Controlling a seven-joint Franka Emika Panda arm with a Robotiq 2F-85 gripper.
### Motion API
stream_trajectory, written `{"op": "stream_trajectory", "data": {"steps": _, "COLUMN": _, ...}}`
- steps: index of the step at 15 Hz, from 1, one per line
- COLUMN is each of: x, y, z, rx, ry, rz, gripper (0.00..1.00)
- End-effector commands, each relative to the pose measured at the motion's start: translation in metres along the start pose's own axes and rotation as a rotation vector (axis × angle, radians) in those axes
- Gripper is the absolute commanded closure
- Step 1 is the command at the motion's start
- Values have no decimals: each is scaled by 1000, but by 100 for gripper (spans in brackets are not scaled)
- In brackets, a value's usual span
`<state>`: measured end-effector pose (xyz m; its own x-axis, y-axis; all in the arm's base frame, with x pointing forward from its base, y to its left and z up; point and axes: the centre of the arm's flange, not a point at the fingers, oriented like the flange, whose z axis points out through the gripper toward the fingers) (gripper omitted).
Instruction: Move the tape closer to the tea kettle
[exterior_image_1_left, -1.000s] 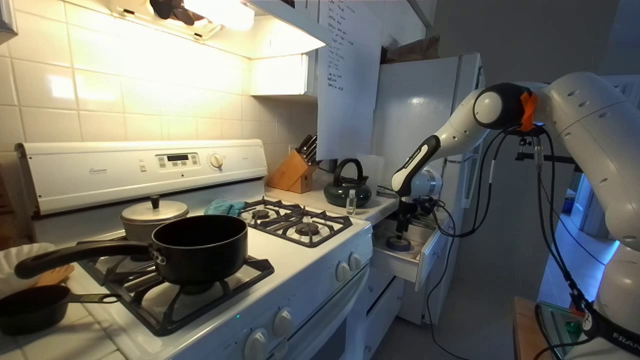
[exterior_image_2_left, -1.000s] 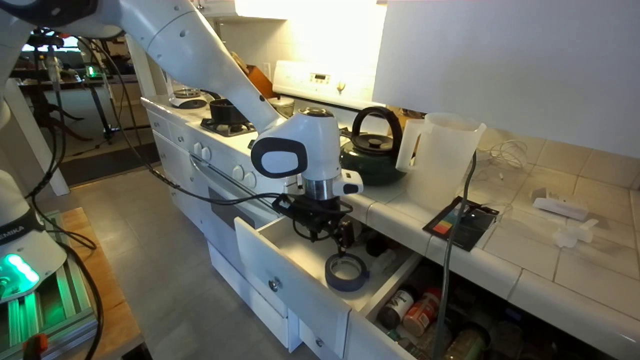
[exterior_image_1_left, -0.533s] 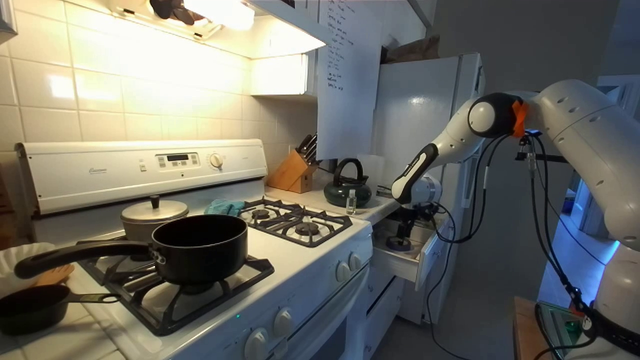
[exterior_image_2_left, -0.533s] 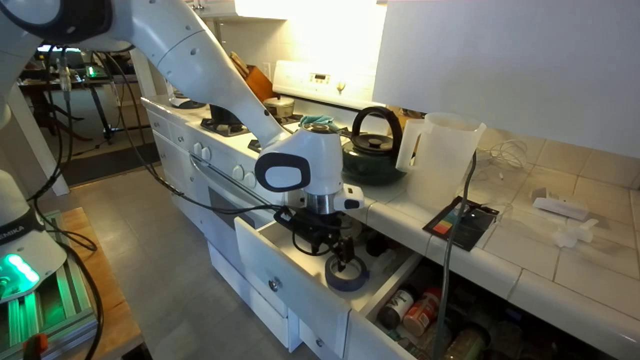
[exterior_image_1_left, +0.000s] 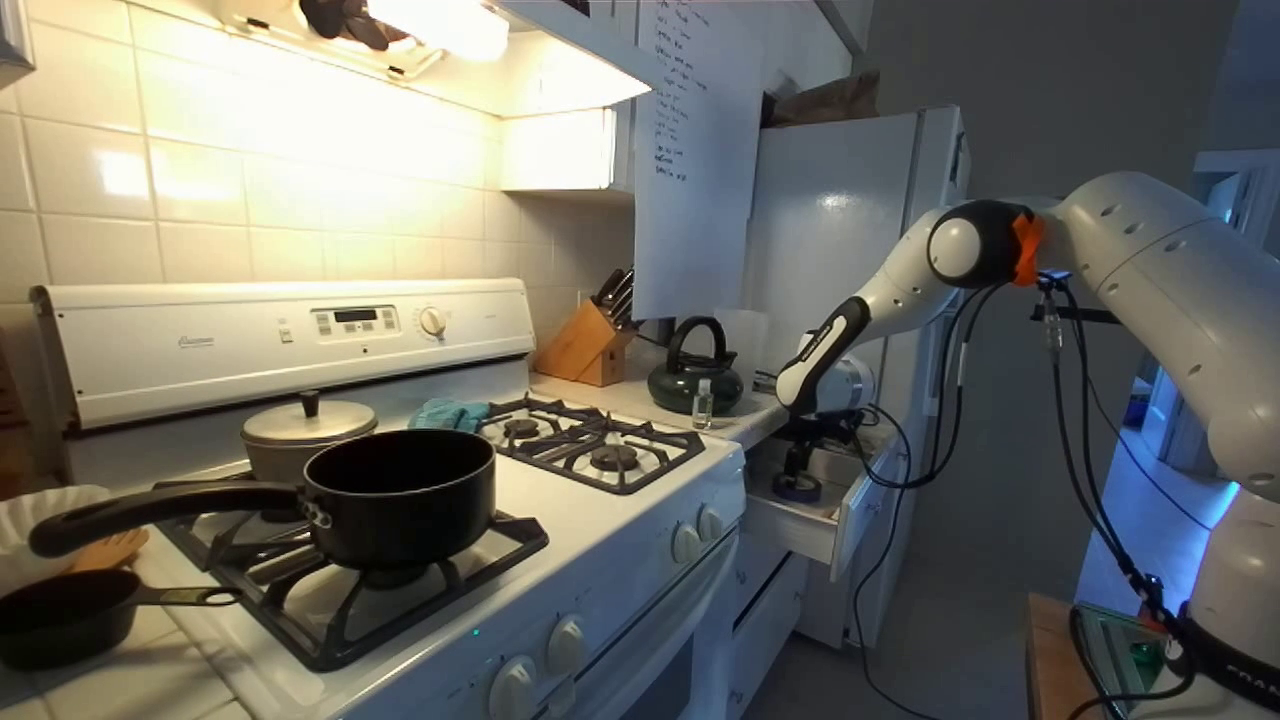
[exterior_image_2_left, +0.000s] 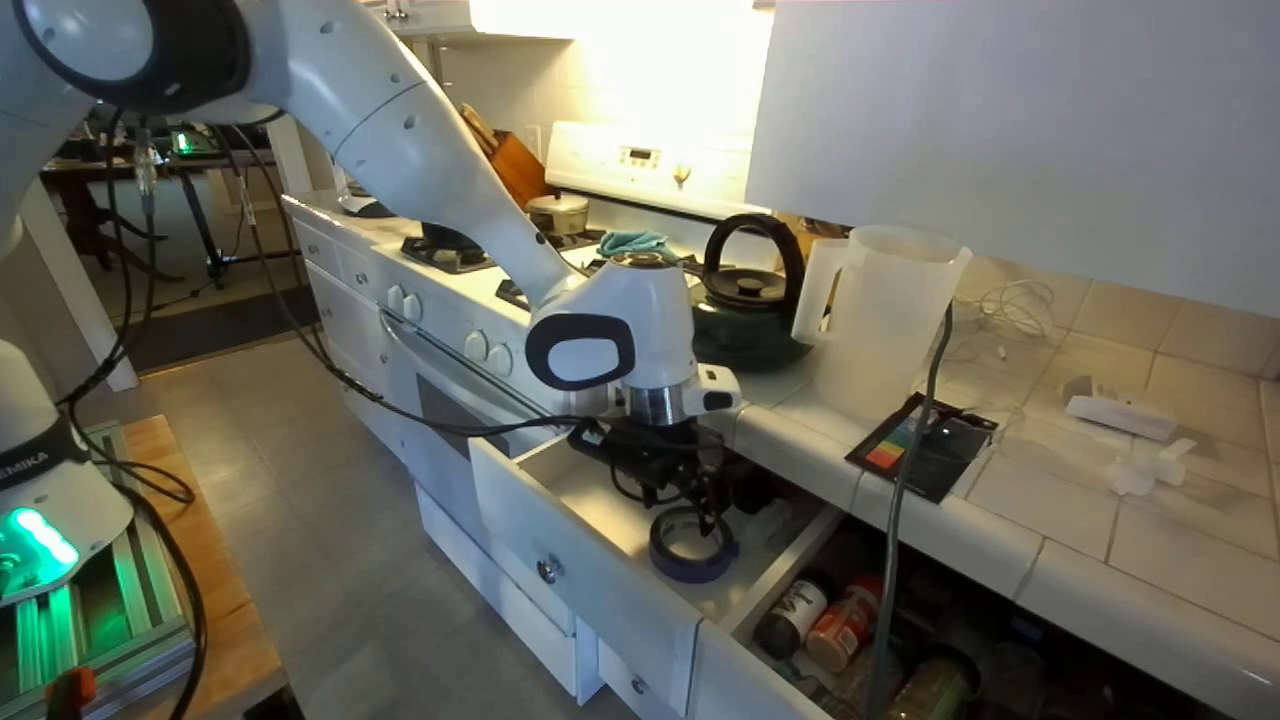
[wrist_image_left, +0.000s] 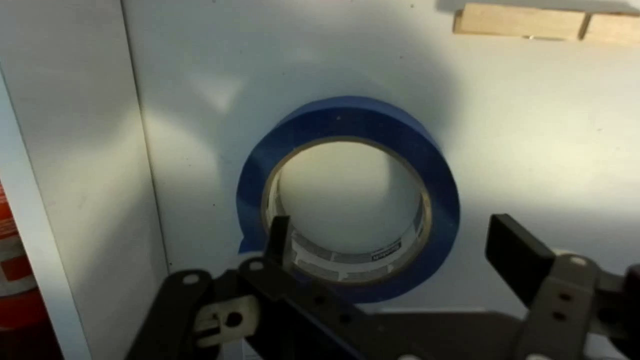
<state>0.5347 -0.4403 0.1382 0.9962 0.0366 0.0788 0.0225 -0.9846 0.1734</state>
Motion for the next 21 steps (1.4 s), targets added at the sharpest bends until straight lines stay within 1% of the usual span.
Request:
{"op": "stream_trajectory", "data": {"steps": 1, "x": 6, "y": -4, "z": 8, "rx": -7, "ry": 13, "rz": -42, "gripper": 0}}
{"op": "stream_trajectory", "data": {"steps": 7, "x": 5, "y": -14, "z": 17, "rx": 5, "ry": -2, "rz": -57, "gripper": 0}}
{"op": "stream_trajectory", "data": {"steps": 8, "x": 4, "y": -13, "z": 19, "rx": 6, "ry": -7, "rz": -53, "gripper": 5}}
{"op": "stream_trajectory", "data": {"steps": 9, "x": 2, "y": -13, "z": 21, "rx": 9, "ry": -11, "rz": -48, "gripper": 20}}
{"op": "stream_trajectory", "data": {"steps": 10, "x": 1, "y": -13, "z": 22, "rx": 12, "ry": -14, "rz": -47, "gripper": 29}}
{"op": "stream_trajectory", "data": {"steps": 11, "x": 0, "y": -13, "z": 23, "rx": 12, "ry": -16, "rz": -44, "gripper": 31}}
{"op": "stream_trajectory", "data": {"steps": 14, "x": -2, "y": -12, "z": 25, "rx": 14, "ry": -17, "rz": -40, "gripper": 55}}
{"op": "stream_trajectory", "data": {"steps": 16, "x": -3, "y": -13, "z": 25, "rx": 12, "ry": -18, "rz": -40, "gripper": 69}}
{"op": "stream_trajectory", "data": {"steps": 20, "x": -2, "y": -14, "z": 23, "rx": 6, "ry": -17, "rz": -36, "gripper": 94}}
{"op": "stream_trajectory", "data": {"steps": 21, "x": -3, "y": -13, "z": 21, "rx": 0, "ry": -18, "rz": -30, "gripper": 98}}
